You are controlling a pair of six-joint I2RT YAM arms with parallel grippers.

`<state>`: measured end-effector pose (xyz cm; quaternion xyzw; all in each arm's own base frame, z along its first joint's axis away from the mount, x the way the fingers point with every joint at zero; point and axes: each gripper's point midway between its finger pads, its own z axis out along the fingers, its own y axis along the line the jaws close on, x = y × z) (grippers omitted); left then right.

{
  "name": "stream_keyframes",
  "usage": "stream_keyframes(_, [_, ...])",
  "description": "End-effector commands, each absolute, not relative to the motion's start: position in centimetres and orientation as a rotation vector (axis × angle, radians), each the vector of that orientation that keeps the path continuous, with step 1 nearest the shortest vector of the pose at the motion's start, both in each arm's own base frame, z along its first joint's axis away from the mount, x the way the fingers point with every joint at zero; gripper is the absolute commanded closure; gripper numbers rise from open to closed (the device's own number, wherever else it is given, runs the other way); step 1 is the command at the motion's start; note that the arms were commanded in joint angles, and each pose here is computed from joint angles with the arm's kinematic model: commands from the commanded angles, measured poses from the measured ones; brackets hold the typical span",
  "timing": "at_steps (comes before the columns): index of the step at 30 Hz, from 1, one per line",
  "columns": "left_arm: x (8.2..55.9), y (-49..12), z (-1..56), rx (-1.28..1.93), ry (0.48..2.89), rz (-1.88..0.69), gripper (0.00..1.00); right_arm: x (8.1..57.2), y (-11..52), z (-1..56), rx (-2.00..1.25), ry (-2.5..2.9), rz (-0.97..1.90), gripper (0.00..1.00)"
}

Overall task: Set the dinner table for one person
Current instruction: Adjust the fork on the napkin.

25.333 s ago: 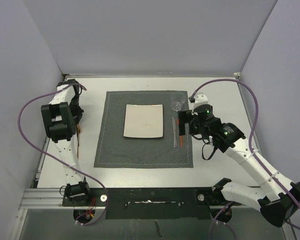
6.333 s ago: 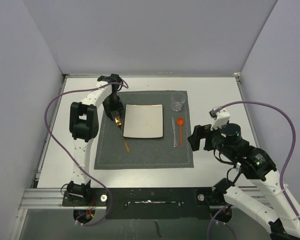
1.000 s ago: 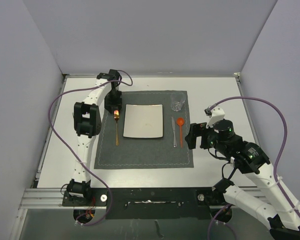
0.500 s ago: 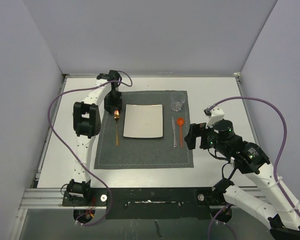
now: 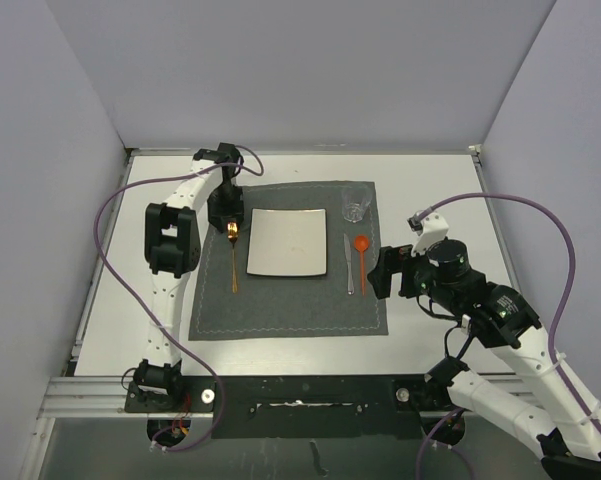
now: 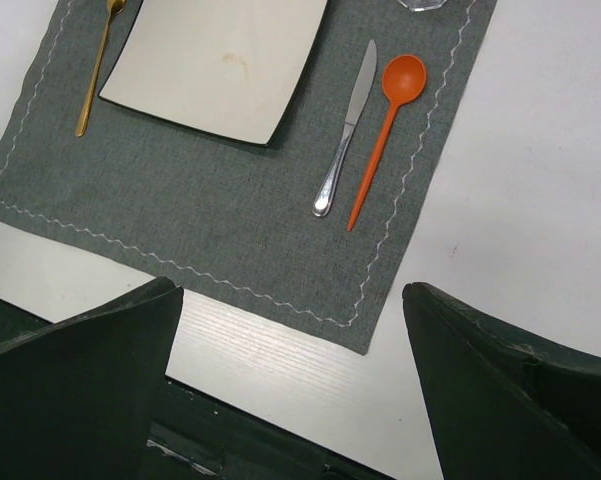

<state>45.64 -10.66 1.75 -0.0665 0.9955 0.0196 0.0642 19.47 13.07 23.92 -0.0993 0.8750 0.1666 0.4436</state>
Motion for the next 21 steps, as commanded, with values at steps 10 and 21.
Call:
stream_keyframes(10, [48.8, -10.2, 5.5, -0.229, 2.854, 0.043, 0.34, 19.8, 13.8, 27.1, -0.231, 2.071, 0.482, 0.02])
stream_keyframes(21, [50.4, -8.9, 10.0, -0.271, 2.699, 0.086, 0.31, 20.2, 14.1, 26.5, -0.235, 2.086, 0.477, 0.02])
